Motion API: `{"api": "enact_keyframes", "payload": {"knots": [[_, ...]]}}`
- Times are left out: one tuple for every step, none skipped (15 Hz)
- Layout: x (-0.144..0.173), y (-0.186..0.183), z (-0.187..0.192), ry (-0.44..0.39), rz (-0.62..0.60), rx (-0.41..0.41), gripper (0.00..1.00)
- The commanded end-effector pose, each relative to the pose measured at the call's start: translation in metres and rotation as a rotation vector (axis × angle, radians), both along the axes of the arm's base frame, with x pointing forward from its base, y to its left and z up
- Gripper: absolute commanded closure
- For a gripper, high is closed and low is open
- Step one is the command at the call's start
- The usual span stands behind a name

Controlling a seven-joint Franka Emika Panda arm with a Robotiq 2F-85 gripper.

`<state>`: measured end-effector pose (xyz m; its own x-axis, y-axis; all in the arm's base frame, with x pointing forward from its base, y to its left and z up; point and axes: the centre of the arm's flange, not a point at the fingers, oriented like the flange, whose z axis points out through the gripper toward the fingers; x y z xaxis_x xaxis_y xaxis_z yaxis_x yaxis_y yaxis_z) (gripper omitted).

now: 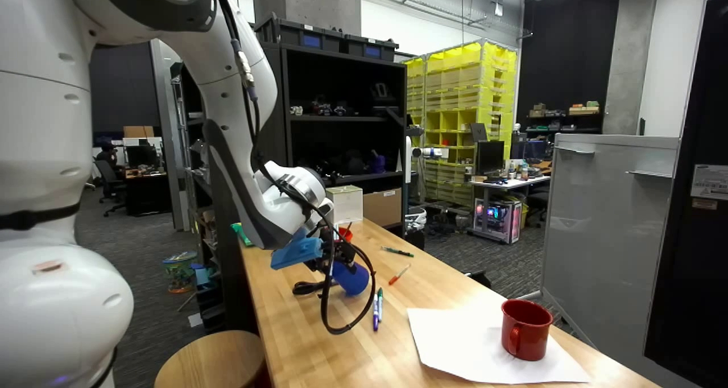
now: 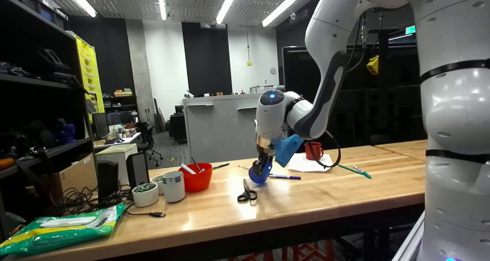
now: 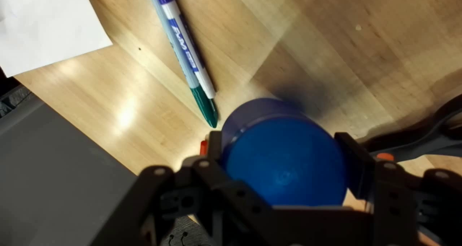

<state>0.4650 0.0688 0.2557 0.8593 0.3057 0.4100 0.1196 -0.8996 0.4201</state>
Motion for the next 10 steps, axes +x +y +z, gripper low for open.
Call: {"api": "enact_keyframes", "payload": {"knots": [[-0.017,-0.009,-0.036,0.030,-0.012,0.050,0.50],[-0.022,-0.012,-0.045,0.052,-0.023,0.065,0.50],[-0.026,-0.016,-0.054,0.071,-0.031,0.078,0.50],[-0.031,-0.019,-0.062,0.098,-0.043,0.091,0.50],[-0.034,-0.022,-0.067,0.113,-0.051,0.103,0.50],[-0.032,-0.025,-0.064,0.114,-0.058,0.108,0.26],[-0.032,-0.027,-0.063,0.115,-0.058,0.116,0.06],[-0.032,-0.027,-0.061,0.116,-0.058,0.123,0.07],[-0.032,-0.027,-0.060,0.121,-0.058,0.127,0.06],[-0.033,-0.027,-0.061,0.132,-0.057,0.127,0.01]]}}
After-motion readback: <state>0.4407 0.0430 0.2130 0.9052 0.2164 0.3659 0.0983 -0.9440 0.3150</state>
